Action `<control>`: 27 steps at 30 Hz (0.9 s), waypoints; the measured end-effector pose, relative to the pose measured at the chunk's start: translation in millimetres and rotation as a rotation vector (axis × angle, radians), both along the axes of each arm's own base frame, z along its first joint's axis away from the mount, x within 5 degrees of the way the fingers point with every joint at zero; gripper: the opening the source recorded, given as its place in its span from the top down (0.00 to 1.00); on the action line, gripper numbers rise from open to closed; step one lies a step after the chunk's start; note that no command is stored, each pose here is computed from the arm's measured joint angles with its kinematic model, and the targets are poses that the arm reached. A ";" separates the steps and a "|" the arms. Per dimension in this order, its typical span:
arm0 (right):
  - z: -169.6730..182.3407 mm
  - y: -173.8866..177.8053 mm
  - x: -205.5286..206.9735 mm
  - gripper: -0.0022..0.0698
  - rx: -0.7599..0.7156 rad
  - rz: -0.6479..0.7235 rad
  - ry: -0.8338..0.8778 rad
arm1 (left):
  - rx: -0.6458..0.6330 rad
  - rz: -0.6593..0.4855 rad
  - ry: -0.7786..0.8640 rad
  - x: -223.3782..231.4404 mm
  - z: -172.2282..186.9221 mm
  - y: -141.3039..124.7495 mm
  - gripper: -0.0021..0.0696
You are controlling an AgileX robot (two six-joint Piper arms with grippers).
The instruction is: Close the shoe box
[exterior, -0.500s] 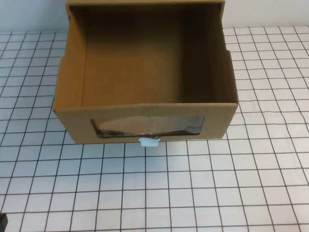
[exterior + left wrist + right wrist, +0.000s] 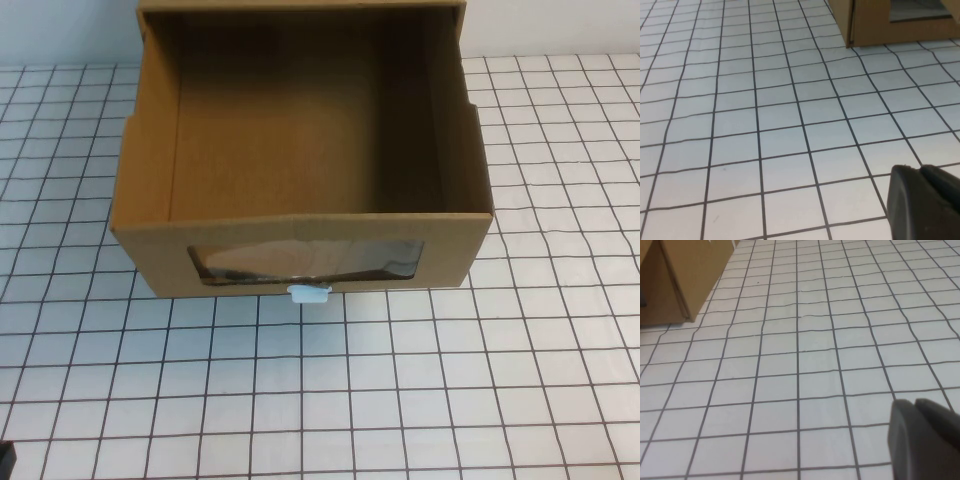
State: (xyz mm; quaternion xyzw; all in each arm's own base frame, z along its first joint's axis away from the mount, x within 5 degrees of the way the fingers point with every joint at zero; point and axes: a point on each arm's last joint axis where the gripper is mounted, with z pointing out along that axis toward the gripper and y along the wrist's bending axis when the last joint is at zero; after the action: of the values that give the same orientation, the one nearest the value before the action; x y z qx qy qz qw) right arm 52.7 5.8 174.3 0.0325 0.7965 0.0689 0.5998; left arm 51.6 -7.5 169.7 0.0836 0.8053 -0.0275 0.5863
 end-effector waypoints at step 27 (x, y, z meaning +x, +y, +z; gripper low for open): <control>26.5 -3.9 3.6 0.99 0.009 -0.044 -0.295 | 0.009 -0.007 -0.225 4.1 19.6 -0.4 0.97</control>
State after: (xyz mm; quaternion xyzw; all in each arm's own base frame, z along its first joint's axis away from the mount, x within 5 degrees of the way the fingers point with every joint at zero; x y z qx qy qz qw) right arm 56.3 1.9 200.8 0.0424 0.6987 0.0634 0.7114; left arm 55.7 -7.9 189.4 0.0916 0.7344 -0.0163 0.6723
